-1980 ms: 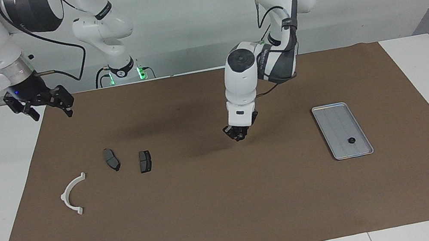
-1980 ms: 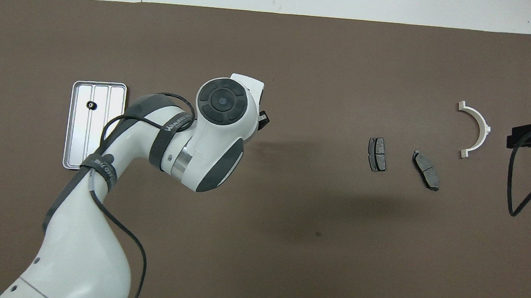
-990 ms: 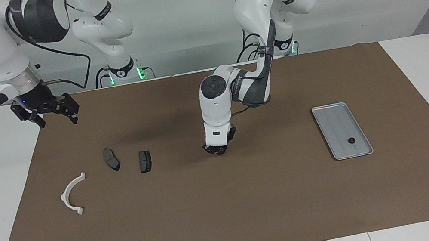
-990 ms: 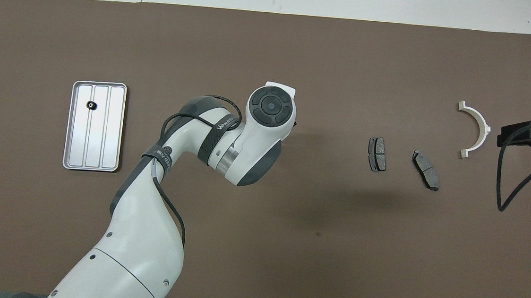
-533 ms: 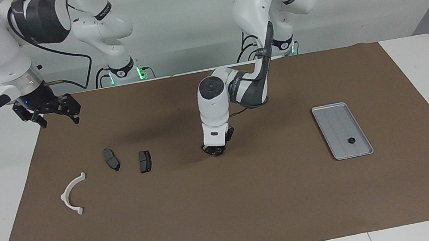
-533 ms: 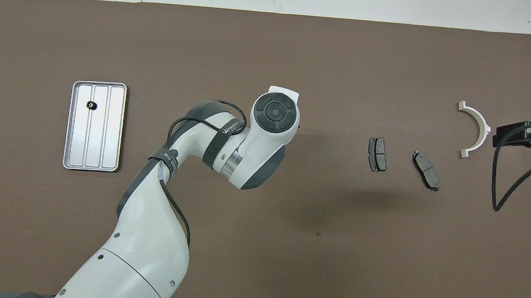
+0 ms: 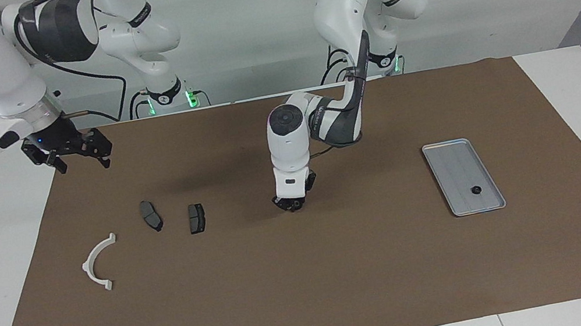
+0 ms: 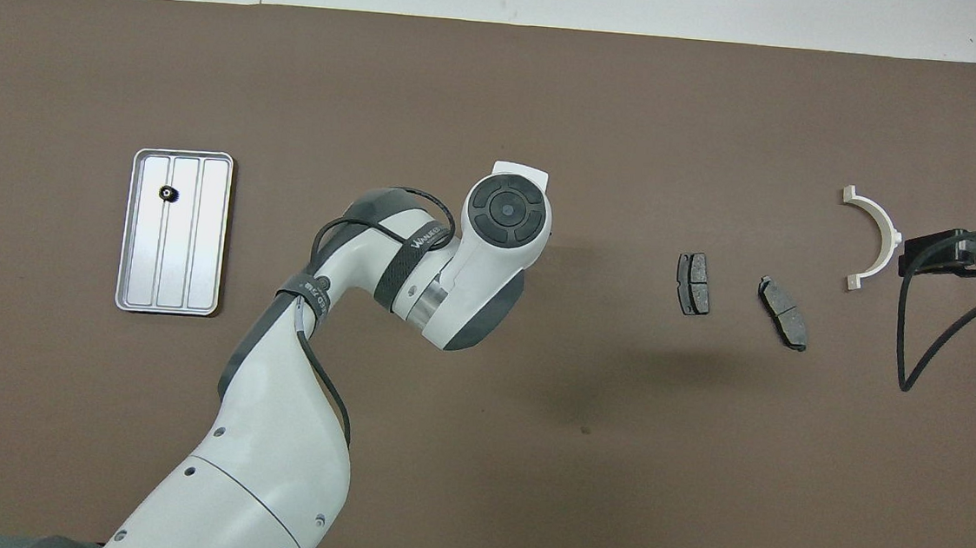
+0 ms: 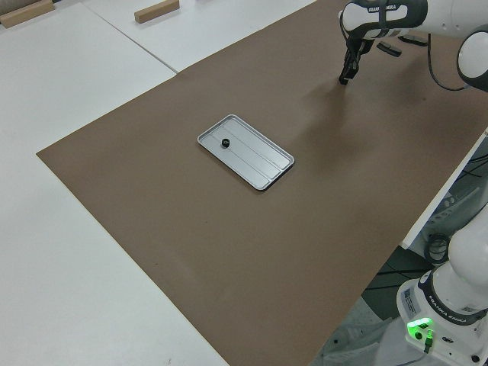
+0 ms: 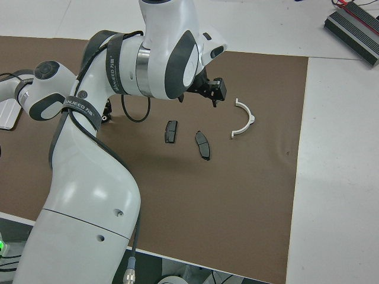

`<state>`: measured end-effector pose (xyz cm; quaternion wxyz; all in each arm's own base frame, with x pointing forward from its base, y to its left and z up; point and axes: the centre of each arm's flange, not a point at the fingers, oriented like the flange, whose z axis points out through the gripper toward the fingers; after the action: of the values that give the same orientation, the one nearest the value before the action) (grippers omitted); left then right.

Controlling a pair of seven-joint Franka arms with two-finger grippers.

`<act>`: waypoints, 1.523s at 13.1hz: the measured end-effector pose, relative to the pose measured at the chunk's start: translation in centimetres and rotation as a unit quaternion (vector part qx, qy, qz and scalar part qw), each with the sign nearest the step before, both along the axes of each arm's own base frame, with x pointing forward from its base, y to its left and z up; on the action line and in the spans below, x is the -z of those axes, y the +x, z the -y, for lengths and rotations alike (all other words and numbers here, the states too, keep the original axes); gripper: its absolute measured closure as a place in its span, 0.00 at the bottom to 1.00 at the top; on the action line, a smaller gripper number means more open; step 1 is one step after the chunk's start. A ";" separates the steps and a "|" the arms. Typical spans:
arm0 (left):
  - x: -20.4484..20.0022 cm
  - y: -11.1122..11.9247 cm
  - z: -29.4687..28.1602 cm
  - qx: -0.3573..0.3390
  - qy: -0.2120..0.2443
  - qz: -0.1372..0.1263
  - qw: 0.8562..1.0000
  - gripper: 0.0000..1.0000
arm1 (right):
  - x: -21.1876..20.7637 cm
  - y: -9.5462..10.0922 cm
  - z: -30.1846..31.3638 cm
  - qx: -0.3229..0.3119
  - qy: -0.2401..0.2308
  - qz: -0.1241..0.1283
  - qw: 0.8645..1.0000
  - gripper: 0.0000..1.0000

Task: Place bearing gear from tray to pile
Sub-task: 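Lower the gear onto the table and open the left gripper, then return the left gripper to the tray while the right gripper reaches the gear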

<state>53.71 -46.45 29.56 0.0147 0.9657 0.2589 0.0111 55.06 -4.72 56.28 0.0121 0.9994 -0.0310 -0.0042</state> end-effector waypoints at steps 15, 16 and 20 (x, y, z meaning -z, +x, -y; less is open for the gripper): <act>-5.7 11.3 -22.8 0.074 0.023 -0.032 0.996 0.00 | 4.8 10.0 -11.4 -0.021 0.012 0.034 0.999 0.00; -5.6 12.3 -25.9 0.096 0.023 -0.036 0.994 0.00 | 5.8 11.2 -14.2 -0.015 0.014 0.033 0.999 0.00; -4.7 14.2 -37.2 0.178 0.017 -0.048 0.983 0.10 | 7.4 8.7 -30.6 0.016 0.021 0.028 0.999 0.00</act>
<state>67.87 -9.23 34.30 -0.0123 0.9959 0.0831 -0.0332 63.80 25.93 48.85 -0.0100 0.9986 -0.0472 0.0231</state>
